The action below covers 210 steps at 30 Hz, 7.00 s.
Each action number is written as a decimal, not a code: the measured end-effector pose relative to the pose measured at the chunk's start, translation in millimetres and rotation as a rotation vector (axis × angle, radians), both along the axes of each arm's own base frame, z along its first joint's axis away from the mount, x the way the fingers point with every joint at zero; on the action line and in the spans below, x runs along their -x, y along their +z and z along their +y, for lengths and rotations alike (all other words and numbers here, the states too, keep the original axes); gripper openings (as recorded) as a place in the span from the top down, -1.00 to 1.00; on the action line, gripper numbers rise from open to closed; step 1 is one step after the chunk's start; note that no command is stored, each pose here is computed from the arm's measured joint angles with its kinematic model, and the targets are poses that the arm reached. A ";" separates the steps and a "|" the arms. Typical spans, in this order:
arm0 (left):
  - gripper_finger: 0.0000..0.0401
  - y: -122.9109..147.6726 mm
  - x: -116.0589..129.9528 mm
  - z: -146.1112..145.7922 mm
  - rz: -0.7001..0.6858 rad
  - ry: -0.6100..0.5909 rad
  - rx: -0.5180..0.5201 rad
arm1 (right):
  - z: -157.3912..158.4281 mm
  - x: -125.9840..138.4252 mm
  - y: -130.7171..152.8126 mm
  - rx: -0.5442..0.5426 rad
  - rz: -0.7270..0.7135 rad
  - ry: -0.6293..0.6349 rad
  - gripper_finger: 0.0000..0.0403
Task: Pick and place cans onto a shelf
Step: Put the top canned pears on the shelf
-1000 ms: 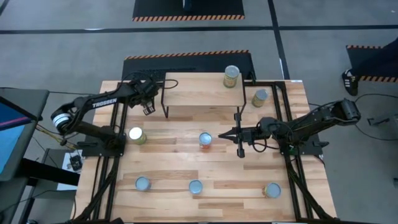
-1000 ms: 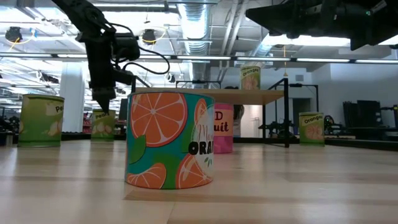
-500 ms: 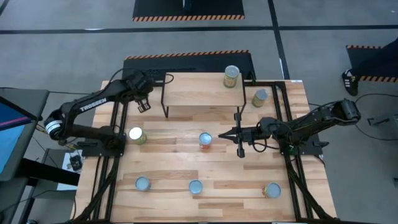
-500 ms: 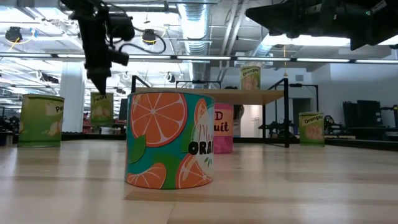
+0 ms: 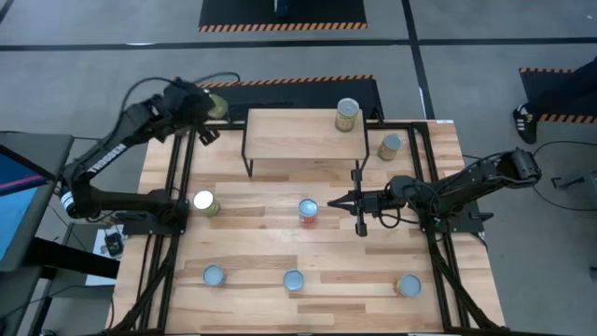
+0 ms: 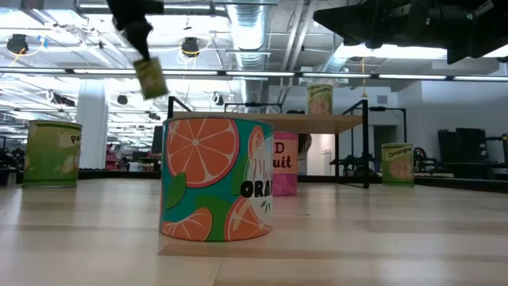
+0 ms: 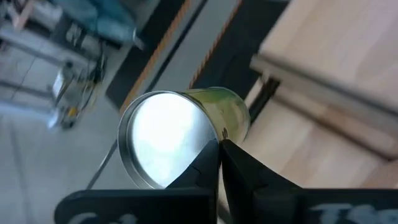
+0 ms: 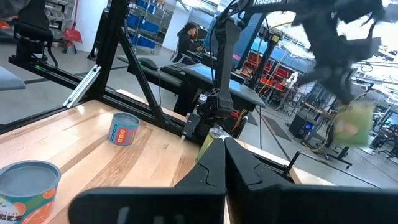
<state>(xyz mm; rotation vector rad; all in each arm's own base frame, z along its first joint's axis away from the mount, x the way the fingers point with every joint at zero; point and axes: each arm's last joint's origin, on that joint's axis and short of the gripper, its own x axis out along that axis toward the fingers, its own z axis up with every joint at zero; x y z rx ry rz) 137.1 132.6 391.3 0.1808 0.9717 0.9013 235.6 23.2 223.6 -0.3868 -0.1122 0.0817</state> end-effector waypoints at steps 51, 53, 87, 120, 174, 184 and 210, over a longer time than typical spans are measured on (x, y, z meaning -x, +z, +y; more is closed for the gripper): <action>1.00 -23.8 -254.6 40.2 0.200 -0.596 0.185 | -0.1 -0.2 -2.4 -0.008 0.025 -0.003 0.95; 1.00 -23.7 -254.3 40.8 0.195 -0.577 0.185 | -0.1 -0.2 -2.4 -0.008 0.025 -0.003 0.95; 0.90 38.8 -201.0 -0.1 0.085 -0.663 0.215 | 0.4 -0.3 -4.9 -0.015 0.052 0.000 0.95; 1.00 -100.5 -179.3 80.0 -0.283 -0.493 0.131 | 2.7 0.0 -4.8 -0.016 0.050 -0.039 0.95; 1.00 -142.8 -39.4 -25.6 -0.882 -0.620 -0.102 | -127.0 -127.4 -2.4 -0.186 0.303 -0.882 0.96; 1.00 -156.5 -35.6 -28.3 -0.894 -0.619 -0.100 | -134.3 -123.5 -5.2 -0.162 0.337 -0.952 0.96; 1.00 -154.9 -35.7 -28.9 -0.921 -0.633 -0.093 | -125.3 -106.8 12.4 -0.099 0.443 -0.947 0.96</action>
